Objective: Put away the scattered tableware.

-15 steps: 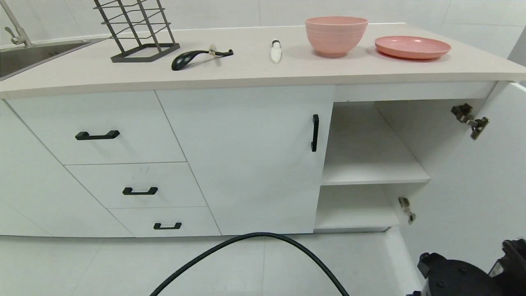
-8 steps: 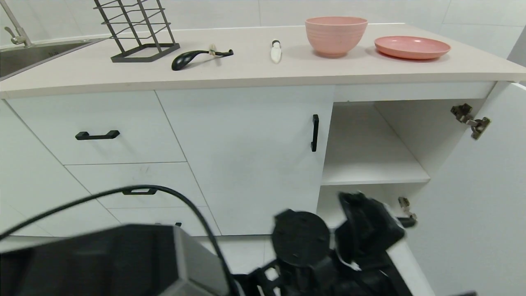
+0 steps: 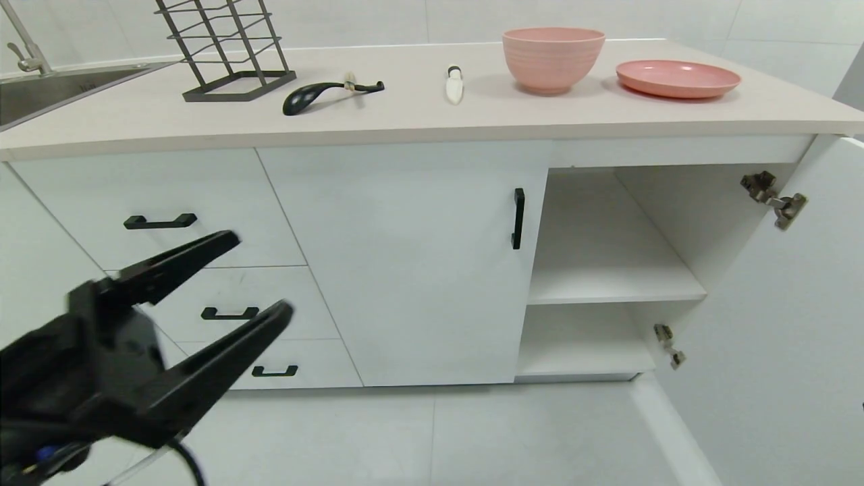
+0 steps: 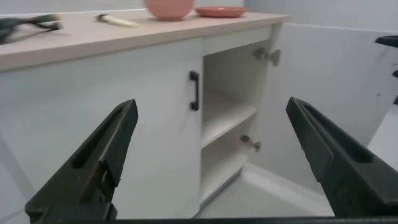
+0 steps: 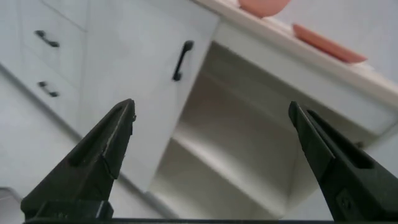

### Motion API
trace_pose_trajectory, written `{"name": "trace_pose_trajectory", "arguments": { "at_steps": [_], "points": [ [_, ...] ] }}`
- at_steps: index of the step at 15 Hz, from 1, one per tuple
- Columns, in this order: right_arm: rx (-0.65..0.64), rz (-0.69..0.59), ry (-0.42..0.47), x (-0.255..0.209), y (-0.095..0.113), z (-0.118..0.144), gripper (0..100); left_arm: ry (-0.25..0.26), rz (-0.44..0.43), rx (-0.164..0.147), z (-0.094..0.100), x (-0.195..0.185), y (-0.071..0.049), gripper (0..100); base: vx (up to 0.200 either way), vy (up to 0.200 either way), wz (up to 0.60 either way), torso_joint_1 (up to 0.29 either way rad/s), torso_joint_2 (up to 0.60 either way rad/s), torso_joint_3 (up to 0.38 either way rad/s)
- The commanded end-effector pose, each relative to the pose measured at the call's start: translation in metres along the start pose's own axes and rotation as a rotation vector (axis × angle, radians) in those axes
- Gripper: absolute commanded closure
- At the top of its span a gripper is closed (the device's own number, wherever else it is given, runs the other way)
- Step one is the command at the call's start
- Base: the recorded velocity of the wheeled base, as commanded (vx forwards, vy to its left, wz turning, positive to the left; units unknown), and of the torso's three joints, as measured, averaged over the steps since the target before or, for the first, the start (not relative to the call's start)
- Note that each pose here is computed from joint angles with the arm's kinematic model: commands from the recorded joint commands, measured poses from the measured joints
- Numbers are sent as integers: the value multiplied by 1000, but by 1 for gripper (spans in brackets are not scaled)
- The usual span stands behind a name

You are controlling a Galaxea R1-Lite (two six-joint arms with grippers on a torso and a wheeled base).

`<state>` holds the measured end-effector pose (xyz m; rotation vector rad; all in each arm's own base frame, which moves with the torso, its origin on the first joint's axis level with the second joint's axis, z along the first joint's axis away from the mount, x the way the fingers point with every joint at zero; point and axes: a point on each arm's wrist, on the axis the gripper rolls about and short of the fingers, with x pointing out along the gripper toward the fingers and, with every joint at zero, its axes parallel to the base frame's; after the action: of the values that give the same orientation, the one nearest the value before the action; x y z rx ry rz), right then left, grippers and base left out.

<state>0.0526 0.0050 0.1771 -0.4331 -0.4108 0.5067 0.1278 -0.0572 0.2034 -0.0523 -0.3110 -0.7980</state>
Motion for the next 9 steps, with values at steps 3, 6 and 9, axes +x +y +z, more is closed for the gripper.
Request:
{"name": "trace_pose_trajectory", "arguments": {
  "at_steps": [3, 6, 9],
  "points": [
    [98, 123, 19, -42, 43, -4, 0, 56, 236, 50, -13, -139, -66, 0, 0, 0, 0, 0, 0, 0],
    [176, 176, 81, -77, 77, -26, 0, 217, 356, 11, -48, -162, -80, 0, 0, 0, 0, 0, 0, 0],
    [244, 8, 197, -84, 79, -37, 0, 288, 478, 42, -69, -171, -82, 0, 0, 0, 0, 0, 0, 0]
  ]
}}
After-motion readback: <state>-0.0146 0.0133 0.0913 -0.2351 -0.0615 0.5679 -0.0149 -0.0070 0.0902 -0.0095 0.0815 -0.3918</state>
